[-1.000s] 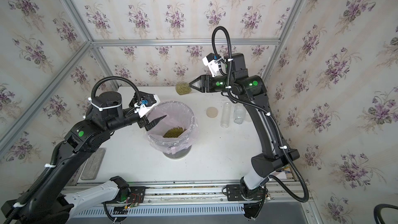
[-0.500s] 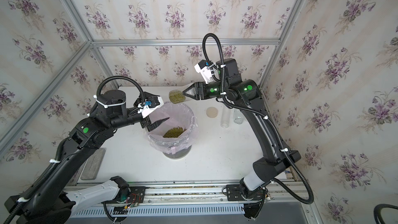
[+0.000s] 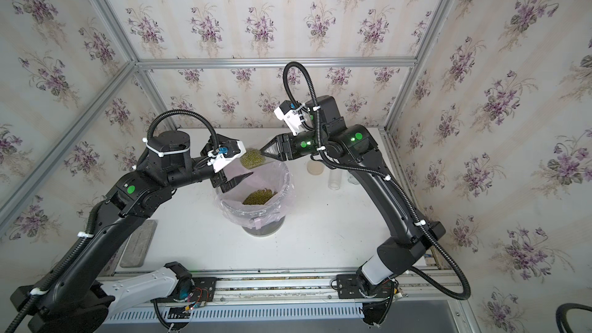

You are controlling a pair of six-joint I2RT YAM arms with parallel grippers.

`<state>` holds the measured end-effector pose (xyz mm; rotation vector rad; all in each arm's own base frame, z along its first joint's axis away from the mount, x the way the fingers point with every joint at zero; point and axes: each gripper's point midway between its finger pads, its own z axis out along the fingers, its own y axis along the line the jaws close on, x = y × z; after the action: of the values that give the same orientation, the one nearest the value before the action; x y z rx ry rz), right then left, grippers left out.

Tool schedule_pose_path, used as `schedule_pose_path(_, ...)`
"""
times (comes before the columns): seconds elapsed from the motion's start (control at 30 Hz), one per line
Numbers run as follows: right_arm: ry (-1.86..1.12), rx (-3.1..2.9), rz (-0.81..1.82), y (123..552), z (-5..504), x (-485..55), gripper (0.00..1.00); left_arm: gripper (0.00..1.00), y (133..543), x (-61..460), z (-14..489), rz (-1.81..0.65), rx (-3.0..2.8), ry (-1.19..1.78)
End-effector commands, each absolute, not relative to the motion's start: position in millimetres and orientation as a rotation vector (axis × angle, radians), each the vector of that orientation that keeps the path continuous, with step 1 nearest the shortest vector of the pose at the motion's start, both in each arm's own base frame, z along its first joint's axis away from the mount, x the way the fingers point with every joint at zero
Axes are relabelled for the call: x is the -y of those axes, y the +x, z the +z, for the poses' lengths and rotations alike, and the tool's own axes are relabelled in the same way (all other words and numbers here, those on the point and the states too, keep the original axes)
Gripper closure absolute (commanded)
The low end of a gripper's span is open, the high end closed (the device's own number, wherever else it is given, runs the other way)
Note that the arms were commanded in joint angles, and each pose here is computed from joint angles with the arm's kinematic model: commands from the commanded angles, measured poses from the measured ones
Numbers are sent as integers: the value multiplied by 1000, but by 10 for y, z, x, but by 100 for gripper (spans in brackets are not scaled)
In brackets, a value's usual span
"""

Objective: Empty moldy mung beans from jars
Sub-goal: Pick up the jar from the center of the board.

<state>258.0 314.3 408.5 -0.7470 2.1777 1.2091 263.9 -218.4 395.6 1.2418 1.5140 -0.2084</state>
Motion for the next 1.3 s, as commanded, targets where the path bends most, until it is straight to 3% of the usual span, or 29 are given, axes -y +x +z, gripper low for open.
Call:
schedule_pose_path(0.0, -759, -2120, 1226, 2579, 4194, -3199, 61, 0, 2660, 2196, 3977, -199, -1502, 1246)
schedule_pose_path(1.0, -912, -2063, 1322, 2337, 4204, -3385, 62, 1, 2676, 2271, 3892, -179, -1520, 1271)
schedule_pose_path(1.27, -917, -2068, 1320, 2362, 4146, -3404, 62, 9, 2659, 2290, 3879, -191, -1521, 1281)
